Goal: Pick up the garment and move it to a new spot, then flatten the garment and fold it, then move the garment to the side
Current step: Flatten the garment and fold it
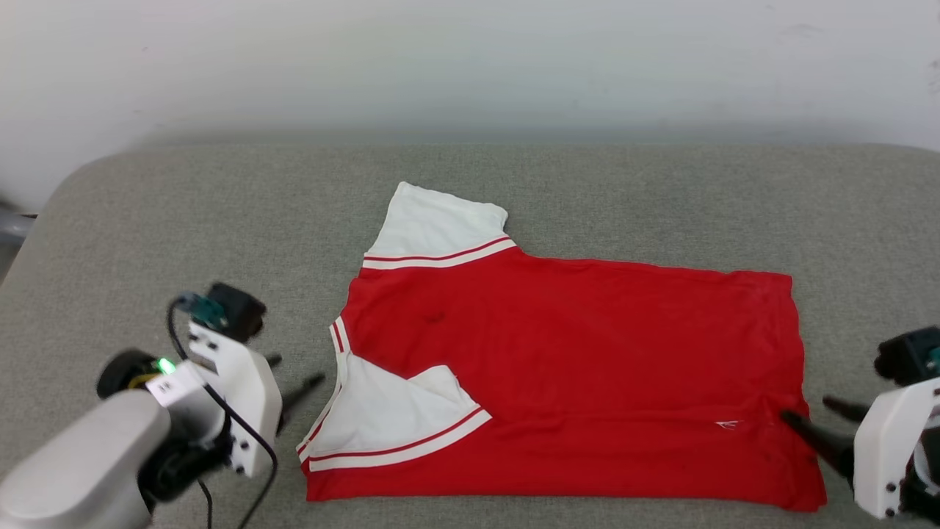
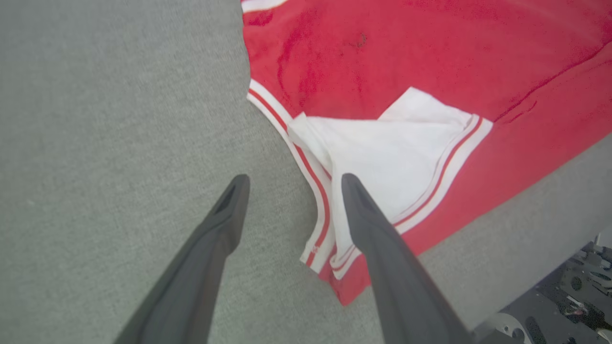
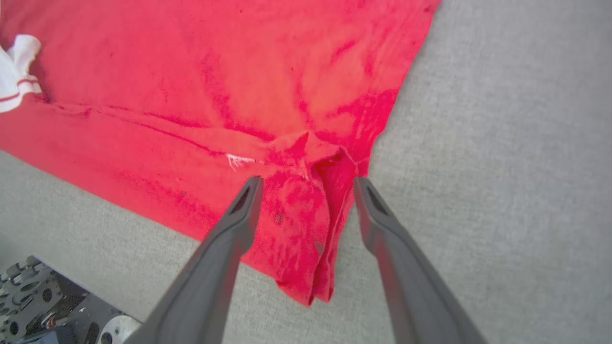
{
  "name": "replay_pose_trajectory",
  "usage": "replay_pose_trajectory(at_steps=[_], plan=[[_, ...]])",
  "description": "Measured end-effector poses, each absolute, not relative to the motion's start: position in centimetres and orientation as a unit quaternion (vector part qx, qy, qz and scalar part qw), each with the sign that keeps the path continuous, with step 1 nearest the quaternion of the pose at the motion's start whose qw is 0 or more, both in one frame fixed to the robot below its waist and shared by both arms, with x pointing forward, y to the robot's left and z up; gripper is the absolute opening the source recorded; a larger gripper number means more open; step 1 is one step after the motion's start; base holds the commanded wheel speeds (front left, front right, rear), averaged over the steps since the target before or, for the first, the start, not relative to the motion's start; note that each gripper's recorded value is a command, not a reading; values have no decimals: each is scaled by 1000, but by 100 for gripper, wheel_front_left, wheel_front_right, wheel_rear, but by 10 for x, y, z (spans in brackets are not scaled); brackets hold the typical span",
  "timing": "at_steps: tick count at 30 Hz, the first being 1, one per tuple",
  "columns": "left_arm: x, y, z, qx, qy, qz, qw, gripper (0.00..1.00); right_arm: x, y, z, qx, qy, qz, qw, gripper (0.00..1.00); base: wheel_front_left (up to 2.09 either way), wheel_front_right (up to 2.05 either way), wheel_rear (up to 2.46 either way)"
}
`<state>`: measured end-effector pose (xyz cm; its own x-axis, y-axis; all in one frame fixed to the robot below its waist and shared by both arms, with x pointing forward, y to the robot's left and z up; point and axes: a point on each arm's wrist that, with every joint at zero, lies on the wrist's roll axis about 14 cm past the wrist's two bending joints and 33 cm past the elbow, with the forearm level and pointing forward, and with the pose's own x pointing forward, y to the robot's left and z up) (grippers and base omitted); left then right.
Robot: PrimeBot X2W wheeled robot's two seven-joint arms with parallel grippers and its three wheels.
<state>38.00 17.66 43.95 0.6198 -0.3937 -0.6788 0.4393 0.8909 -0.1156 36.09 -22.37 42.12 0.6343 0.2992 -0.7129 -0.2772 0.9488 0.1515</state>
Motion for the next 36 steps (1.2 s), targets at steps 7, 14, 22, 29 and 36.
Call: replay_pose_trajectory(at_steps=[7, 14, 22, 29, 36], plan=[[433, 174, 511, 68, 237, -223, 943, 100, 396, -221, 486, 24, 224, 146, 963, 100, 0, 0, 0], [488, 155, 565, 88, 142, -223, 960, 100, 419, -222, 538, 33, 56, 106, 992, 100, 0, 0, 0], [559, 129, 580, 102, 133, -238, 957, 100, 429, -212, 546, 25, -11, 82, 996, 100, 0, 0, 0], [617, 116, 546, 105, 202, -243, 943, 100, 441, -210, 533, 17, -10, 73, 997, 100, 0, 0, 0], [635, 111, 468, 80, 378, -247, 889, 100, 453, -211, 509, 8, 17, 68, 997, 100, 0, 0, 0]])
